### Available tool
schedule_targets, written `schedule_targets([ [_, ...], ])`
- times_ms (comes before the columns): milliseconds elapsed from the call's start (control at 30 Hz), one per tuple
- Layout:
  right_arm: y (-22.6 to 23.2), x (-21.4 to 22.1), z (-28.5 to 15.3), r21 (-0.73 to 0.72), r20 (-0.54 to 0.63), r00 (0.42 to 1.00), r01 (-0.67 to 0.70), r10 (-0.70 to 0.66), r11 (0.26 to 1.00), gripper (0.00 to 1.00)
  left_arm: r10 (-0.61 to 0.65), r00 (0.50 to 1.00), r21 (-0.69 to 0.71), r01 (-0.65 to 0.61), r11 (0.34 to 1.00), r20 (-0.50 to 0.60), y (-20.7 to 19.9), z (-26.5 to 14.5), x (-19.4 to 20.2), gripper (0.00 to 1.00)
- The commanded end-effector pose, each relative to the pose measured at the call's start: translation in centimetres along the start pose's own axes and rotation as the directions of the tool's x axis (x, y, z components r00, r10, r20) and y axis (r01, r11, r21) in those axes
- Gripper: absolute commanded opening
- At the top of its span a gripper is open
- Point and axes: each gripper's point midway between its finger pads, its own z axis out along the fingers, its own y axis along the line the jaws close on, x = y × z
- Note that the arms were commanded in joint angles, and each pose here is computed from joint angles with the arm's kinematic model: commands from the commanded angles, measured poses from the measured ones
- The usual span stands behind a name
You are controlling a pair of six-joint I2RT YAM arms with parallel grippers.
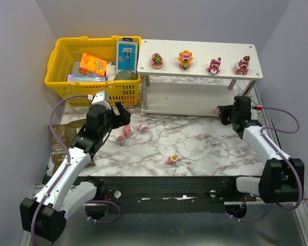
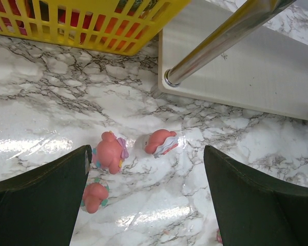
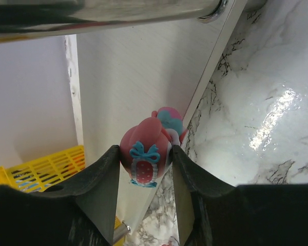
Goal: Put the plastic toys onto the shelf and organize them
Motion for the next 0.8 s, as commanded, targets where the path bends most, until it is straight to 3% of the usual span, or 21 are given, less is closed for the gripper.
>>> schedule_targets([
  [0, 1.2, -0.6, 1.0, -0.023, 0.026, 0.999, -0.041, 0.042, 0.999, 0.29, 0.013, 1.0, -0.018, -0.013, 1.0, 0.027, 0.3, -0.1, -0.5, 0.99],
  [767, 0.8, -1.3, 3.2, 0.022, 0.079, 0.994, -0.073, 0.071, 0.997, 0.35, 0.017, 1.0, -0.032, -0.016, 0.999, 0.026, 0.6, -0.1, -0.5, 0.99],
])
